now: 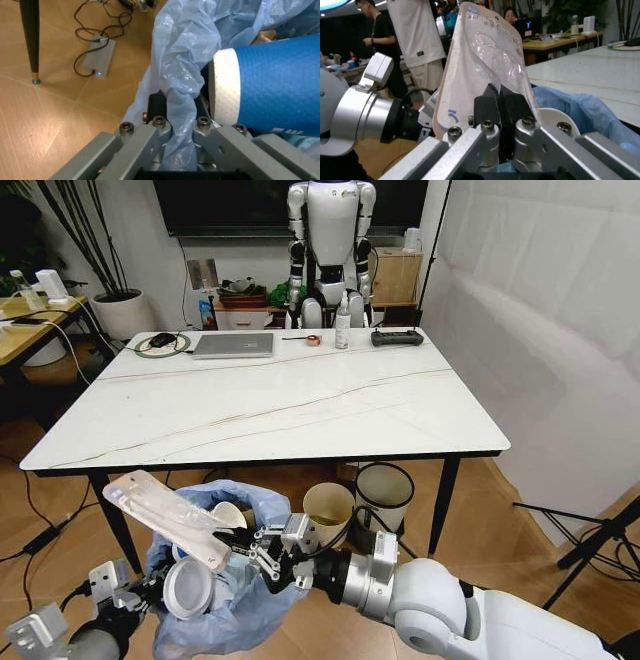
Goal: Pick up the trash bin and place the trash from the table into it.
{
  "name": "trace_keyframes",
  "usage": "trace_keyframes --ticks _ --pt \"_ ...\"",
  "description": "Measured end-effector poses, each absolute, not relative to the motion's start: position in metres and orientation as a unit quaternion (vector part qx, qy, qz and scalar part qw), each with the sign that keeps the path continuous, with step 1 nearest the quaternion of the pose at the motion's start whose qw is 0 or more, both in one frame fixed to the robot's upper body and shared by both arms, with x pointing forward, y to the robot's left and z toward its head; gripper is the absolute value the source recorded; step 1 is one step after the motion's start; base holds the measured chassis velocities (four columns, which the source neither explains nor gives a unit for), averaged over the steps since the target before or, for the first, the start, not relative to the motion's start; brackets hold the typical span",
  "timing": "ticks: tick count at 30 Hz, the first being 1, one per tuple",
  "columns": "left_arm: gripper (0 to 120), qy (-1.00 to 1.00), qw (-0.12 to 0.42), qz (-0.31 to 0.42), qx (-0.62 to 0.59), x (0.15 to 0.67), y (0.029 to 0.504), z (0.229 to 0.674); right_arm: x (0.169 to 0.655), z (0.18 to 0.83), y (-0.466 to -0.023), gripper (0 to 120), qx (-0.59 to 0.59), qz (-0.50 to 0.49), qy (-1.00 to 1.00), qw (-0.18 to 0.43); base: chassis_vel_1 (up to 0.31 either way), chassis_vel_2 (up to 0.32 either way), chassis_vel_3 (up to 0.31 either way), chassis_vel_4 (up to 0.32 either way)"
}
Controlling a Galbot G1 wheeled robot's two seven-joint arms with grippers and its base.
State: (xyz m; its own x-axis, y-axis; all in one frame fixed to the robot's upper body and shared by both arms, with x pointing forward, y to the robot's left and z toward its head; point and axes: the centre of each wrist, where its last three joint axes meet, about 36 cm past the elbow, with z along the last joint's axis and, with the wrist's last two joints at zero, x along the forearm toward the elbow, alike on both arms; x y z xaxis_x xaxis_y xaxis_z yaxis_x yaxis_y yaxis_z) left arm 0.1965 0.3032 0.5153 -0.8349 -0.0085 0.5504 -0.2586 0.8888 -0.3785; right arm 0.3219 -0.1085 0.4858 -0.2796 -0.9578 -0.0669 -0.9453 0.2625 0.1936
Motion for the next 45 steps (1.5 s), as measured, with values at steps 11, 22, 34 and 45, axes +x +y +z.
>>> trace_keyframes --ticks 11,22,34,45 --pt "0 -0.931 0.278 0.226 0.070 0.197 0.303 0.515 0.317 0.477 -0.112 0 0.599 -0.090 -0.795 0.037 0.000 0.000 0.000 0.000" --pt "0 -0.930 0.279 0.229 0.068 0.197 0.303 0.516 0.320 0.471 -0.118 0 0.582 -0.074 -0.810 0.029 0.000 0.000 0.000 0.000" --pt "0 -0.930 0.276 0.232 0.067 0.199 0.304 0.517 0.323 0.465 -0.121 2 0.575 -0.062 -0.815 0.029 0.000 0.000 0.000 0.000" --pt "0 -0.931 0.274 0.232 0.066 0.200 0.305 0.518 0.324 0.460 -0.122 30 0.571 -0.061 -0.818 0.030 0.000 0.000 0.000 0.000"
